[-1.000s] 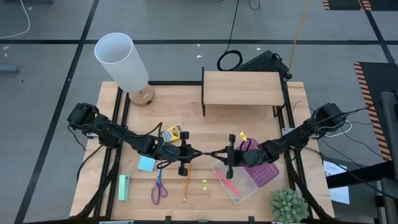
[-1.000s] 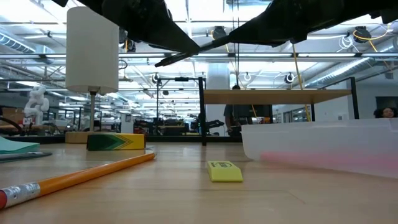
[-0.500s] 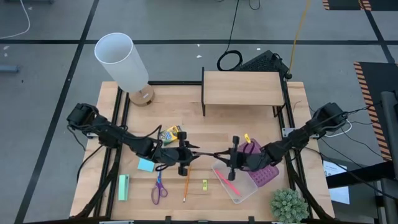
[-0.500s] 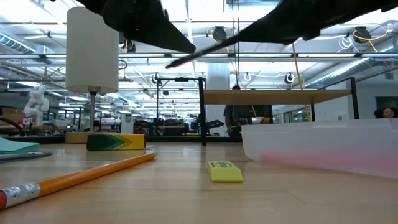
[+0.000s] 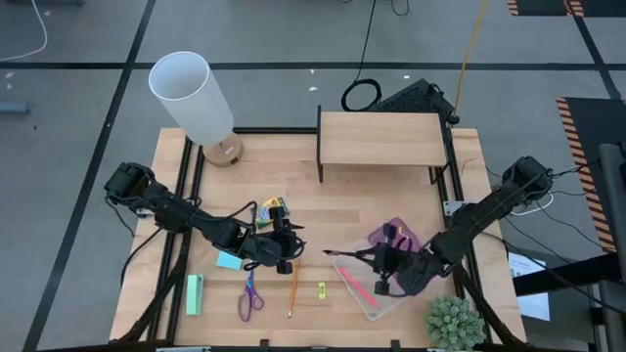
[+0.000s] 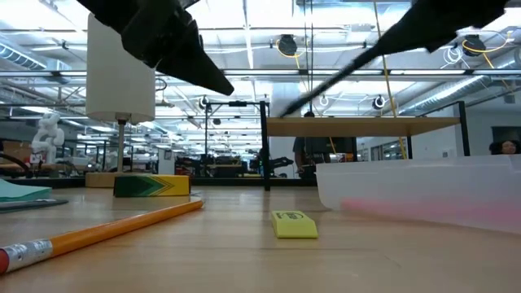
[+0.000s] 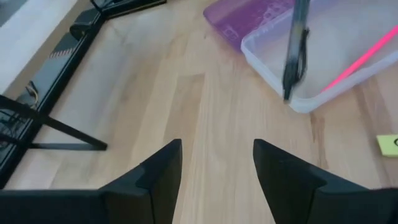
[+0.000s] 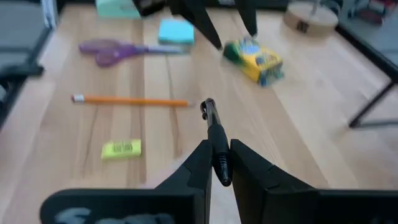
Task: Pack school essentials
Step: Put the black pen into the purple supply box
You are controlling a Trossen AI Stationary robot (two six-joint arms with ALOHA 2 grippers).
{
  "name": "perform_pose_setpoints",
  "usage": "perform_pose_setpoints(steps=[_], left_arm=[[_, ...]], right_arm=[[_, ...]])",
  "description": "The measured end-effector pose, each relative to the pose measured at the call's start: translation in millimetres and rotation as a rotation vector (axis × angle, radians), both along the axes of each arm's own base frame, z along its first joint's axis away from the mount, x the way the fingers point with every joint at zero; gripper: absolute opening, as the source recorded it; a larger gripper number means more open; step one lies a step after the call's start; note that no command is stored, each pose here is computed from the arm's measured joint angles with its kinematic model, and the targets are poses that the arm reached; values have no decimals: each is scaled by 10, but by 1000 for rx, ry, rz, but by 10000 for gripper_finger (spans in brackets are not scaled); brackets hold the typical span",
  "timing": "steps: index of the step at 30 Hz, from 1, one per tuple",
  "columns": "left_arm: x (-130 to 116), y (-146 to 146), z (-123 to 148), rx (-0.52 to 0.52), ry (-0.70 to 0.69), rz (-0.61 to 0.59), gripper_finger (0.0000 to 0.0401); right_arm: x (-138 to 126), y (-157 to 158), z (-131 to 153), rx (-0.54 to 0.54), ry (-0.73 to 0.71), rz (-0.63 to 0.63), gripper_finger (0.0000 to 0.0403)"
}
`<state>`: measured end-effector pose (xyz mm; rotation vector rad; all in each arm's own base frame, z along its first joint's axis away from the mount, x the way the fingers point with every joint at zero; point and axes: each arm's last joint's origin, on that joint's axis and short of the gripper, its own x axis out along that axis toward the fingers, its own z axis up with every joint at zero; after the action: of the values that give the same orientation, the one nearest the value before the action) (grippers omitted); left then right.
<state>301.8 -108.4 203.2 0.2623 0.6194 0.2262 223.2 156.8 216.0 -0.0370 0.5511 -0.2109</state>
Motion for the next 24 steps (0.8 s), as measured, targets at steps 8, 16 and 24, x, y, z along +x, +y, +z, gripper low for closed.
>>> perform_pose_setpoints(steps=[8,16,24], left_arm=[[-1,9,-4,-21,-2,18,202],[-1,9,-3,-22,-3,17,202],[0,10,-3,-31,-7,24,202]], right_arm=[[-98,126,411,76,149,-15,34],[-263,187,428,230,304,-53,34],[-365,202,382,301,363,-132,34]])
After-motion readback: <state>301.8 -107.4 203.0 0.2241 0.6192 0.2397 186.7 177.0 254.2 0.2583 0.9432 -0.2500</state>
